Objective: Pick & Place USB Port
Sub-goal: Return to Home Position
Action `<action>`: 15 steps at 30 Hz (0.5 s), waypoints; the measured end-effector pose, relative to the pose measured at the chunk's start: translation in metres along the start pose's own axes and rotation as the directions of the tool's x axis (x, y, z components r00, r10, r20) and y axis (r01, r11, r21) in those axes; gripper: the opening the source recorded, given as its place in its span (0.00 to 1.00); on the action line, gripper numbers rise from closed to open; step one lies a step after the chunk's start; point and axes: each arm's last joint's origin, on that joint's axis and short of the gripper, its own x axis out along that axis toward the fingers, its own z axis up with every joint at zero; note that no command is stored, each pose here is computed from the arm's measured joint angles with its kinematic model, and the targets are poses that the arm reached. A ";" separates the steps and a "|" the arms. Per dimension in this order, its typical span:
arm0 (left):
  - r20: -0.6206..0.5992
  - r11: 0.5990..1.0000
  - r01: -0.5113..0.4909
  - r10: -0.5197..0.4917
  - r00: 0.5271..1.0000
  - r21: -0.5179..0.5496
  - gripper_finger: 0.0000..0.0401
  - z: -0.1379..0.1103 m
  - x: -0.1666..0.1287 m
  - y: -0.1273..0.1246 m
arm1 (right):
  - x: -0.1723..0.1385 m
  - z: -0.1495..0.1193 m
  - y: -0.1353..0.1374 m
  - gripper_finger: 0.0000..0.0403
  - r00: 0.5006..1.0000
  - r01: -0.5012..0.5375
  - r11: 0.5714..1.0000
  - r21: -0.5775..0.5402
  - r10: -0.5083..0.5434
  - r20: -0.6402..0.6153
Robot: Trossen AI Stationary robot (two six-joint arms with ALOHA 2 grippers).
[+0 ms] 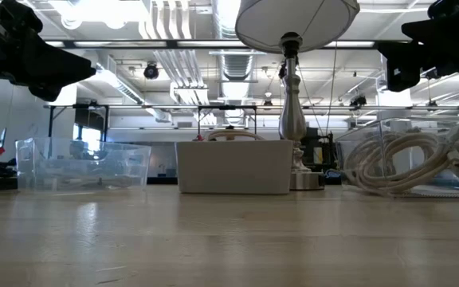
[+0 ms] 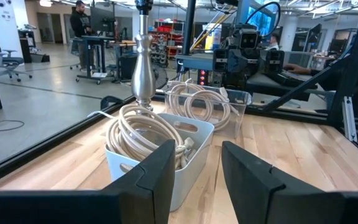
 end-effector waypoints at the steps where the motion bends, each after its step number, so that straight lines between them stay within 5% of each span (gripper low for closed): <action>1: 0.000 1.000 0.000 0.000 1.000 0.000 0.34 0.000 0.000 0.000 | 0.000 0.000 0.000 0.47 1.000 0.000 1.000 -0.003 0.000 0.000; 15: 0.000 1.000 0.005 -0.005 1.000 0.000 0.34 0.000 0.000 0.000 | 0.000 0.000 0.000 0.47 1.000 0.000 1.000 0.000 0.000 0.000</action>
